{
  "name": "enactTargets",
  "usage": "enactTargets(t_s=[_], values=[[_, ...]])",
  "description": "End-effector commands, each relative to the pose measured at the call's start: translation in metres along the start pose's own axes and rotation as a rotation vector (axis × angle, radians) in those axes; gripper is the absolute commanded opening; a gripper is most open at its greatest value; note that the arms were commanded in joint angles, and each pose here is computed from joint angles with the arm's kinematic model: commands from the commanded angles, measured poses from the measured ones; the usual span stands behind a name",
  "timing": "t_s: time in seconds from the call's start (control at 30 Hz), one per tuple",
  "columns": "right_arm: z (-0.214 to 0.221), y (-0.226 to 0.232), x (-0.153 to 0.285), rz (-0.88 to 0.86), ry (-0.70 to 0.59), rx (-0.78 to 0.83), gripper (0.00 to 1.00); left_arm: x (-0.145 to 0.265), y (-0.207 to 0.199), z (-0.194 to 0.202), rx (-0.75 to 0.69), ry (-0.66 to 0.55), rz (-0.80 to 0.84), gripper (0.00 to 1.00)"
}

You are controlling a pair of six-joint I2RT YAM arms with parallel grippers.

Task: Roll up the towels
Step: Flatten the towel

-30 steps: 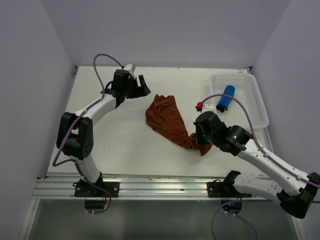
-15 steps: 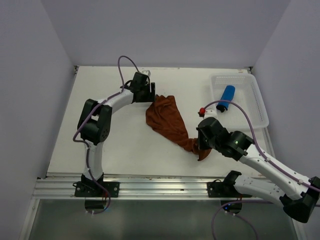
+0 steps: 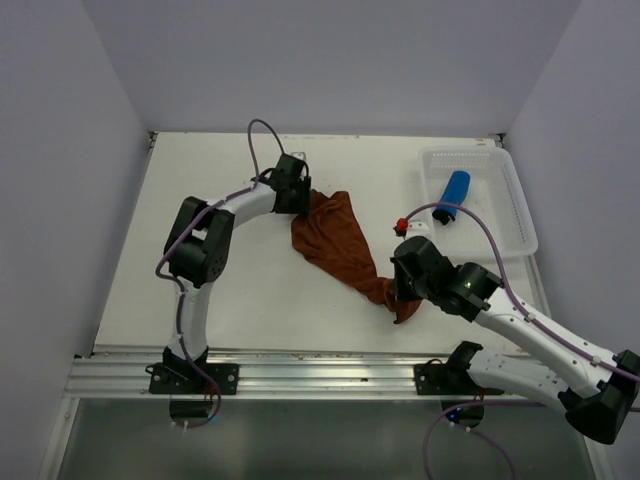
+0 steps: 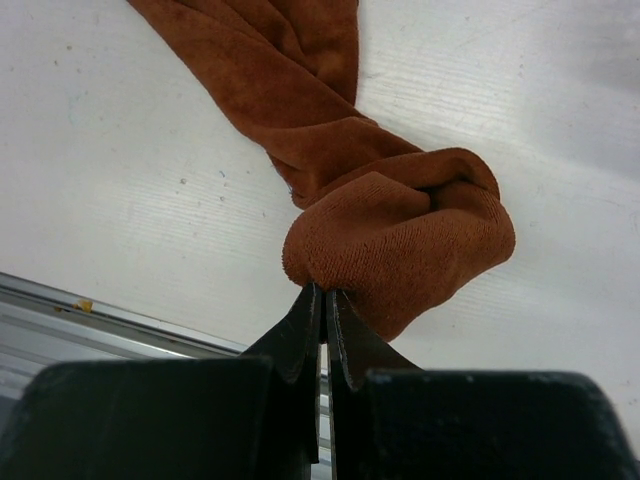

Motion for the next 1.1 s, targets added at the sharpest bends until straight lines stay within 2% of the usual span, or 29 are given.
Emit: enactTargets(t_s=[0.0,0.13,0.17,0.23,0.27,0.37,0.47,0.57,0.63,0.67,0.7,0.8,0.83,0.87,0.97,1.07], values=[[-0.006,0.004,0.000,-0.018,-0.033,-0.023,0.00,-0.004,0.009,0.012,-0.042,0.023,-0.083,0.56],[-0.006,0.002,0.001,-0.013,-0.041,-0.025,0.00,-0.005,0.008,0.021,-0.074,0.035,-0.119,0.51],[-0.005,0.002,0.001,-0.015,-0.040,-0.023,0.00,-0.007,0.008,0.023,-0.077,0.040,-0.123,0.47],[-0.005,0.001,0.002,-0.015,-0.047,-0.023,0.00,-0.007,0.008,0.025,-0.080,0.046,-0.123,0.30],[-0.005,0.001,0.002,-0.016,-0.046,-0.023,0.00,-0.007,0.008,0.027,-0.078,0.050,-0.125,0.17],[-0.007,0.001,0.002,-0.021,-0.057,-0.017,0.00,-0.002,0.013,0.027,-0.074,0.050,-0.151,0.00],[-0.009,0.004,-0.001,-0.022,-0.059,-0.004,0.00,0.014,0.028,0.021,-0.062,0.009,-0.228,0.00],[-0.024,0.012,-0.005,-0.030,-0.095,0.000,0.00,0.053,0.044,-0.001,0.008,-0.081,-0.235,0.00],[-0.032,0.016,-0.010,-0.022,-0.104,0.026,0.00,0.068,0.075,-0.003,0.082,-0.091,-0.259,0.00],[-0.045,0.021,-0.010,-0.026,-0.140,0.027,0.00,0.090,0.081,-0.017,0.118,-0.139,-0.233,0.00],[-0.052,0.022,-0.012,-0.019,-0.153,0.059,0.00,0.099,0.107,-0.018,0.162,-0.147,-0.267,0.00],[-0.084,0.030,-0.017,0.013,-0.198,0.131,0.00,0.144,0.146,-0.034,0.217,-0.241,-0.336,0.00],[-0.088,0.032,-0.027,0.034,-0.182,0.160,0.00,0.154,0.154,-0.034,0.227,-0.257,-0.352,0.00],[-0.110,0.036,-0.021,0.035,-0.222,0.155,0.00,0.170,0.160,-0.033,0.239,-0.286,-0.359,0.00],[-0.136,0.044,-0.025,0.040,-0.261,0.194,0.00,0.202,0.178,-0.031,0.299,-0.361,-0.399,0.00],[-0.141,0.044,-0.031,0.059,-0.273,0.238,0.00,0.211,0.188,-0.006,0.352,-0.385,-0.410,0.00]])
Point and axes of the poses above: each gripper's point midway between its finger pads, its own x axis back along the fingers, its own y axis along the line the jaws close on, z = x × y, the point moved 1 cm from there along x, back along the fingers, and after that the axes turned 1 degree about -x, right-handed, at the moved point
